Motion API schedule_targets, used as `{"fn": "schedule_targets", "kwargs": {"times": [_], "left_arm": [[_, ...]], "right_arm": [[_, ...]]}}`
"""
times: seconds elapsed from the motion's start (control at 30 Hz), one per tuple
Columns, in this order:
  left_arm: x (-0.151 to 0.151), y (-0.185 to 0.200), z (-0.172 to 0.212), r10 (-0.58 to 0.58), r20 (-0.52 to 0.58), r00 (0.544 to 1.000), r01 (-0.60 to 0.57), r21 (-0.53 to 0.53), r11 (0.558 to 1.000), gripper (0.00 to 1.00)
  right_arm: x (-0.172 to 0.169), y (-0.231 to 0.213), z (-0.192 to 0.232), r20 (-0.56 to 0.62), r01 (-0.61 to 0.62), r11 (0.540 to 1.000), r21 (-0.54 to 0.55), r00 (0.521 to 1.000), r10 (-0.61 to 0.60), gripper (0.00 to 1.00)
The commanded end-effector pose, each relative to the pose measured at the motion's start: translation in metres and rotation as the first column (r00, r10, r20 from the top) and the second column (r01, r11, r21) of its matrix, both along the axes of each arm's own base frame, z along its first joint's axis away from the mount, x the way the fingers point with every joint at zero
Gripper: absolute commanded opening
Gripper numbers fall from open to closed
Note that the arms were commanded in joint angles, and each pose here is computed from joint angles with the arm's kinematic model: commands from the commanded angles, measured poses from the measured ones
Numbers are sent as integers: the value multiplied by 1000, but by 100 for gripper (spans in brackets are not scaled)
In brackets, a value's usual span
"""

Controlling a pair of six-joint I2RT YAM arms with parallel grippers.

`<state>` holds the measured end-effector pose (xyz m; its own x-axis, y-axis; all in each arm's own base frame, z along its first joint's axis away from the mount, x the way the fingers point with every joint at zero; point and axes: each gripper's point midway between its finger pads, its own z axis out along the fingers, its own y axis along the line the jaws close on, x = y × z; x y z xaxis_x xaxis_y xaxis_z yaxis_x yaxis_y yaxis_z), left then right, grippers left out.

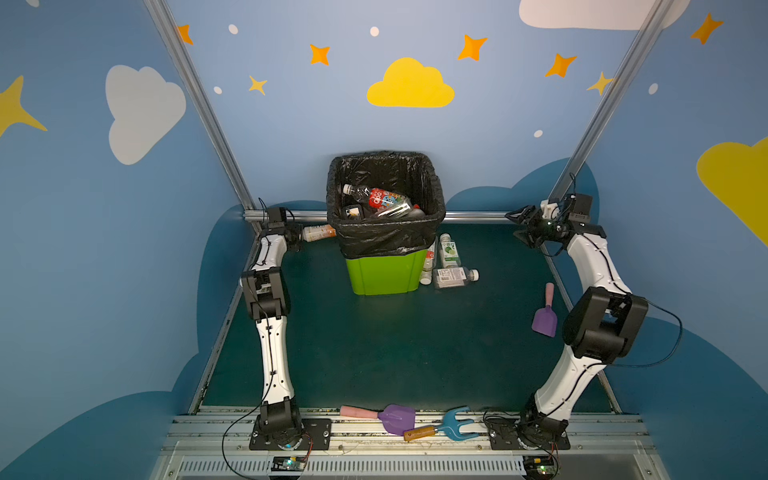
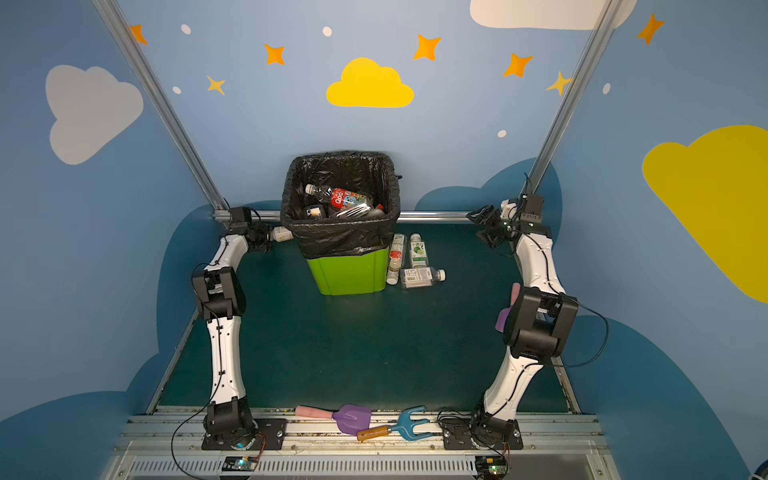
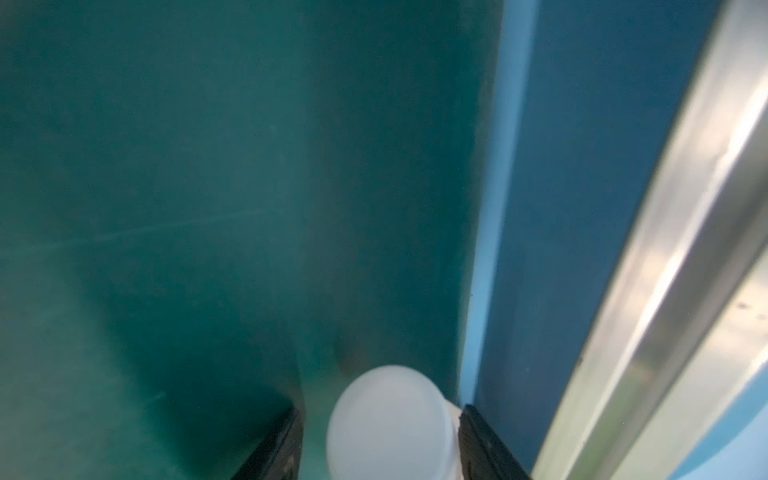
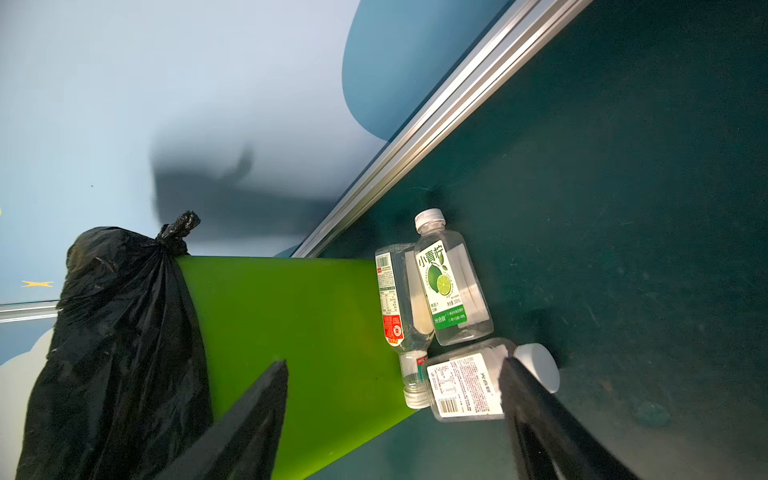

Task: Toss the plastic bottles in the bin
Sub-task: 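Close the left gripper on the orange-label bottle and lift it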

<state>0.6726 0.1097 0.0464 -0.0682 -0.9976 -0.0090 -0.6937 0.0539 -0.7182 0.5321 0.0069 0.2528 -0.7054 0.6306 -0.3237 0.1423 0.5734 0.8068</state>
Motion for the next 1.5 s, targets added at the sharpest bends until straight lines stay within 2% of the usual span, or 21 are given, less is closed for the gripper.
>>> {"fn": "schedule_targets", "kwargs": {"times": [0.0, 0.13, 0.3, 0.57, 0.83, 1.03, 1.33, 1.47], "left_arm": [[-2, -2, -22, 17, -39, 999, -17, -4, 1000, 61], [-1, -2, -29, 22, -49, 999, -22, -11, 1000, 60], [-1, -3, -35, 15, -62, 998, -16, -10, 1000, 41], [-3, 3, -26, 15, -61, 998, -13, 37, 999, 28], [-8, 5, 5, -26, -35, 999, 29, 86, 996, 26], [-24, 5, 31, -68, -36, 997, 72, 143, 987, 25], [-67, 8, 66, -96, -1, 995, 94, 195, 976, 25], [-88, 10, 92, -113, 27, 993, 103, 235, 967, 25]], "right_arm": [[3, -4, -1, -10, -1, 1000, 15, 1000, 1, 79], [4, -7, -9, -26, 2, 1000, 19, 1000, -1, 79], [7, -12, -14, -42, 9, 1000, 25, 999, -8, 79], [11, -13, -14, -44, 8, 999, 35, 999, -6, 79], [8, -9, -10, -38, -3, 999, 41, 999, 5, 79], [-5, -5, -2, -27, -11, 999, 37, 1000, 12, 79], [-31, 2, 11, -7, -31, 999, 22, 999, 32, 79], [-42, 6, 15, -1, -43, 999, 19, 999, 43, 79]]}}
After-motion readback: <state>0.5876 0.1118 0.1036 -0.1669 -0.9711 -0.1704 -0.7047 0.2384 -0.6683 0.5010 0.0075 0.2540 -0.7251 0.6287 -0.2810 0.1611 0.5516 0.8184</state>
